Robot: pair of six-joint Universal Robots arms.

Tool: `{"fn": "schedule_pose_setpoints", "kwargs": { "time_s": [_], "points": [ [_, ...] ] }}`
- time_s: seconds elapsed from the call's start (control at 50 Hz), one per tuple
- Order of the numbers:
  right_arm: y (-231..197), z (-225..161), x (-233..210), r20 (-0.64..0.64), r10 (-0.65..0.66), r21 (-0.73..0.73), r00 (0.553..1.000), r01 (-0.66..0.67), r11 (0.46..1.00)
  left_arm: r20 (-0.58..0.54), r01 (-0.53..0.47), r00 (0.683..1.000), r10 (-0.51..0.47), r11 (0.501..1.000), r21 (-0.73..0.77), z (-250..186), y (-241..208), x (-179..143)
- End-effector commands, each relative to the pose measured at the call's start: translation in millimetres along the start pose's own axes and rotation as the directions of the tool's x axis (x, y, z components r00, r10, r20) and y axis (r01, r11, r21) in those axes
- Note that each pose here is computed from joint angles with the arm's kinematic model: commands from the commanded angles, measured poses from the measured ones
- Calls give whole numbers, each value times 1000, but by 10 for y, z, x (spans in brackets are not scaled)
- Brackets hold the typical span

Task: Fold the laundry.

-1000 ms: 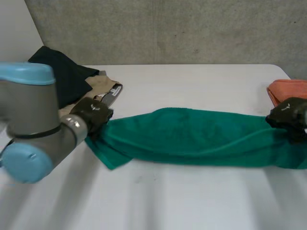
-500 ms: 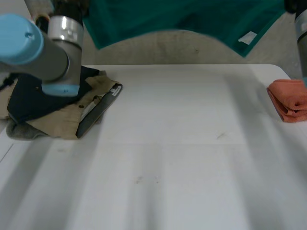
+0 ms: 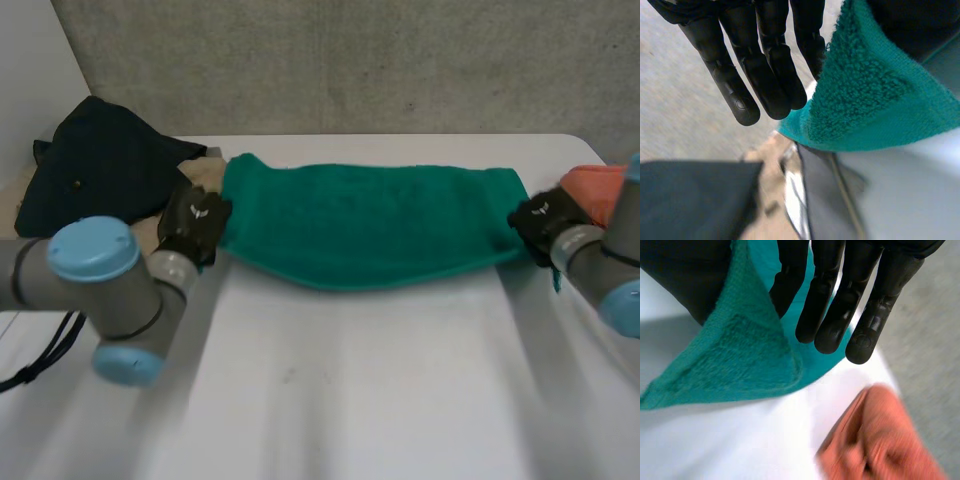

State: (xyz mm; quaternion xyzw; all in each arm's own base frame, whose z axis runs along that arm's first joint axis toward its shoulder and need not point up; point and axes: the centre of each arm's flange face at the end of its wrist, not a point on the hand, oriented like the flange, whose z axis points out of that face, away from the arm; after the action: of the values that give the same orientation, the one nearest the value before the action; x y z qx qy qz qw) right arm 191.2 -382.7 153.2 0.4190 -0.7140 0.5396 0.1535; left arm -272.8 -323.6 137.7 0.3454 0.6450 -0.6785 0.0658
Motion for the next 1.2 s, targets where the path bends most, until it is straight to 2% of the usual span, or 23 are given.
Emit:
{"fn": "schedule_pose_setpoints", "kwargs": {
  "time_s": [0.02,0.1,0.18,0.24,0.3,0.42,0.5,0.56,0.64,0.76,0.94,1.06,1.2],
  "points": [
    [152,-762,257,138,35,-215,990,-4,977,-121,-78,991,58,982,-174,-815,-65,-76],
    [248,-1144,153,275,-20,-285,961,102,953,-234,-120,971,49,946,-300,-1324,-111,-64],
    [429,-1369,149,352,-62,-344,934,191,920,-380,-175,925,-5,882,-437,-1772,-103,23],
    [496,-1352,177,353,-78,-344,933,207,916,-395,-180,919,-13,877,-447,-1783,-115,31],
    [505,-1268,220,304,-81,-335,949,186,924,-359,-167,933,15,903,-396,-1584,-141,23],
    [548,-776,303,153,-79,-272,985,119,955,-245,-118,968,49,955,-273,-959,-173,5],
    [435,-516,257,110,-93,-197,990,113,974,-180,-106,981,67,971,-216,-606,-202,10],
    [386,-292,237,75,-101,-153,992,111,982,-122,-113,989,85,964,-241,-336,-109,37],
    [351,-17,229,31,-128,-102,991,131,986,-36,-117,993,112,948,-295,-65,26,29],
    [295,322,190,-44,-164,-43,985,162,986,-12,-123,992,124,953,-277,147,81,140],
    [212,687,50,-173,-194,24,966,201,979,96,-99,989,112,987,-126,479,-70,149],
    [122,652,104,-252,-134,20,958,144,989,122,-96,987,104,993,-70,444,-241,166],
    [-227,117,397,-252,84,146,964,-48,988,129,-84,987,92,994,-70,231,-377,-7]
  ]
}}
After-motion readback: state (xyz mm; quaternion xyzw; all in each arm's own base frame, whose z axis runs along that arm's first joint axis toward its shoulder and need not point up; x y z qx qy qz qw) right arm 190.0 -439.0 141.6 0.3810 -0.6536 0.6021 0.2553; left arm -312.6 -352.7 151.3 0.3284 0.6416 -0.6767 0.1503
